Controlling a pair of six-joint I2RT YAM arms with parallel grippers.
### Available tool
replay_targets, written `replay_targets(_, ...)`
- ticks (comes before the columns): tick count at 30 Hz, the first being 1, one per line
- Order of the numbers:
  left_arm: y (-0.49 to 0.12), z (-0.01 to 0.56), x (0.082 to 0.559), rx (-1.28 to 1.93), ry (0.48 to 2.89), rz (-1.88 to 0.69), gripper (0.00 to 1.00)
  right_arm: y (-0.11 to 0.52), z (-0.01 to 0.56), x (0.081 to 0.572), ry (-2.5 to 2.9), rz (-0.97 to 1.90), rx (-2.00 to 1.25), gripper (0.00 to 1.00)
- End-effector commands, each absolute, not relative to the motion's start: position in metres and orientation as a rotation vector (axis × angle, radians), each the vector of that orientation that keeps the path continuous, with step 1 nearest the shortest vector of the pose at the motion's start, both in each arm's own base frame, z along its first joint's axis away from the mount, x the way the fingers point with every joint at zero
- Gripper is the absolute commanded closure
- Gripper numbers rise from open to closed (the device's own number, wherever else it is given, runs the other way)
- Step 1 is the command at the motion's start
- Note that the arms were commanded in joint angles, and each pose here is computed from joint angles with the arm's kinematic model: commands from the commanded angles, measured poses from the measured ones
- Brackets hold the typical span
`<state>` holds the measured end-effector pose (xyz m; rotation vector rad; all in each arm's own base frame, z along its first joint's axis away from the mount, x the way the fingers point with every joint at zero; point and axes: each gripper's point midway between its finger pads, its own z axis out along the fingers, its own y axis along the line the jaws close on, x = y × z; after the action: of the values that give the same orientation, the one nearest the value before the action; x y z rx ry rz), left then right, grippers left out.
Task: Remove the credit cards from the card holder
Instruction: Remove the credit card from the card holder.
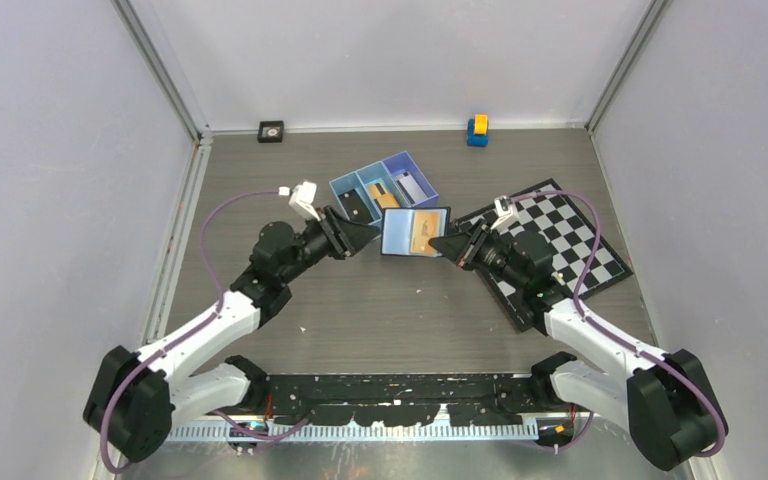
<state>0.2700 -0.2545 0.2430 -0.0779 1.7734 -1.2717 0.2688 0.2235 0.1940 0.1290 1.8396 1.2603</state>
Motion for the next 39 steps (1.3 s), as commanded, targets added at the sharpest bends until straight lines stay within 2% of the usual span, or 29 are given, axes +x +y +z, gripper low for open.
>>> replay_targets(1, -0.292, 0.260, 0.262, 0.167, 1.728, -1.371, 0.69, 0.235, 0.239, 0.271, 1.689, 1.346, 0.027, 1.00)
replay_targets(7, -0.324, 0.247, 0.264, 0.210, 1.771, -1.548, 0.76, 0.243, 0.246, 0.264, 1.662, 1.422, -0.020, 0.99)
replay_targets(17, -0.314, 0.240, 0.269, 0.154, 1.813, -1.520, 0.69, 0.250, 0.256, 0.257, 1.619, 1.519, -0.050, 1.00)
replay_targets(30, -0.311, 0.290, 0.248, 0.261, 1.575, -1.790, 0.94, 0.259, 0.259, 0.255, 1.593, 1.645, -0.050, 0.99)
replay_targets(34, -0.312, 0.297, 0.242, 0.293, 1.550, -1.831, 0.92, 0.263, 0.254, 0.257, 1.605, 1.674, -0.045, 0.99)
replay_targets(39, -0.315, 0.297, 0.241, 0.309, 1.556, -1.861, 0.85, 0.265, 0.257, 0.256, 1.594, 1.706, -0.055, 1.00)
